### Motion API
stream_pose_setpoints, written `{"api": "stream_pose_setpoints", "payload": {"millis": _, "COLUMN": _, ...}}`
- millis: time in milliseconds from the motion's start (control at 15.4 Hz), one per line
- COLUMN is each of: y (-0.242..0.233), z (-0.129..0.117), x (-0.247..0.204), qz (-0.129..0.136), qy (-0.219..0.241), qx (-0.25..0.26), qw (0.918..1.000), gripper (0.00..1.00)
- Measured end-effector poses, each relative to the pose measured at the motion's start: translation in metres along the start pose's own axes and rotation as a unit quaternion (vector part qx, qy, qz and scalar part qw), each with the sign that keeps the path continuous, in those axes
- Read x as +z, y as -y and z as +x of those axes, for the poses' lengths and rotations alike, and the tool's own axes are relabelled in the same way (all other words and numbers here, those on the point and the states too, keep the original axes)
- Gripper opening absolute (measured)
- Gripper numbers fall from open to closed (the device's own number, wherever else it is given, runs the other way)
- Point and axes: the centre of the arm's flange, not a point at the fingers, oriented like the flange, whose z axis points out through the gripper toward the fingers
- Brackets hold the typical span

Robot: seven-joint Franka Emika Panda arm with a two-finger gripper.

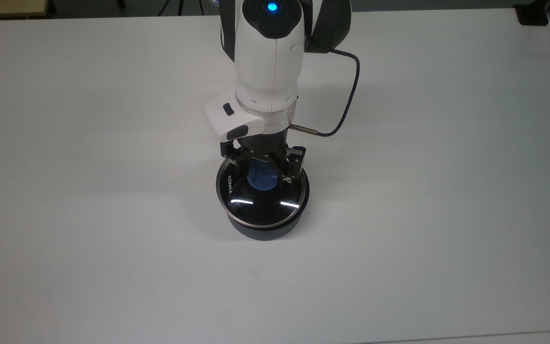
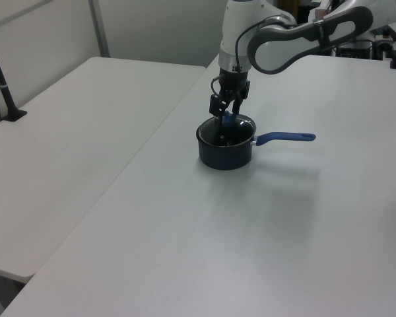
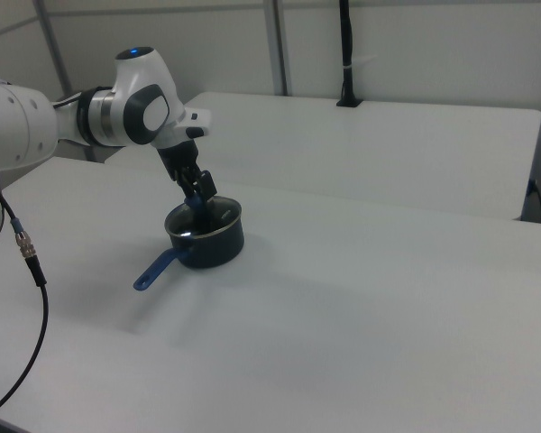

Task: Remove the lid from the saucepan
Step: 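Close the gripper around the blue lid knob, then lift the glass lid up off the saucepan rim and carry it aside, then lower the held lid onto the table beside the saucepan handle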

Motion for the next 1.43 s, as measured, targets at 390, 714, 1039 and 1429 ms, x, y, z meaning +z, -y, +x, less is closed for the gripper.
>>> {"api": "stream_pose_setpoints", "payload": {"millis": 390, "y": 0.002, "z": 0.000, "x": -0.001, "qz": 0.001, "qy": -0.001, "qx": -0.001, "qw": 1.0000, "gripper": 0.61}}
{"api": "stream_pose_setpoints", "payload": {"millis": 714, "y": -0.006, "z": 0.006, "x": -0.007, "qz": 0.002, "qy": -0.008, "qx": 0.004, "qw": 1.0000, "gripper": 0.61}}
{"api": "stream_pose_setpoints", "payload": {"millis": 1039, "y": -0.035, "z": 0.021, "x": -0.017, "qz": 0.000, "qy": -0.017, "qx": 0.002, "qw": 0.9999, "gripper": 0.61}}
{"api": "stream_pose_setpoints", "payload": {"millis": 1429, "y": -0.166, "z": 0.036, "x": -0.036, "qz": -0.005, "qy": -0.009, "qx": -0.047, "qw": 0.9988, "gripper": 0.61}}
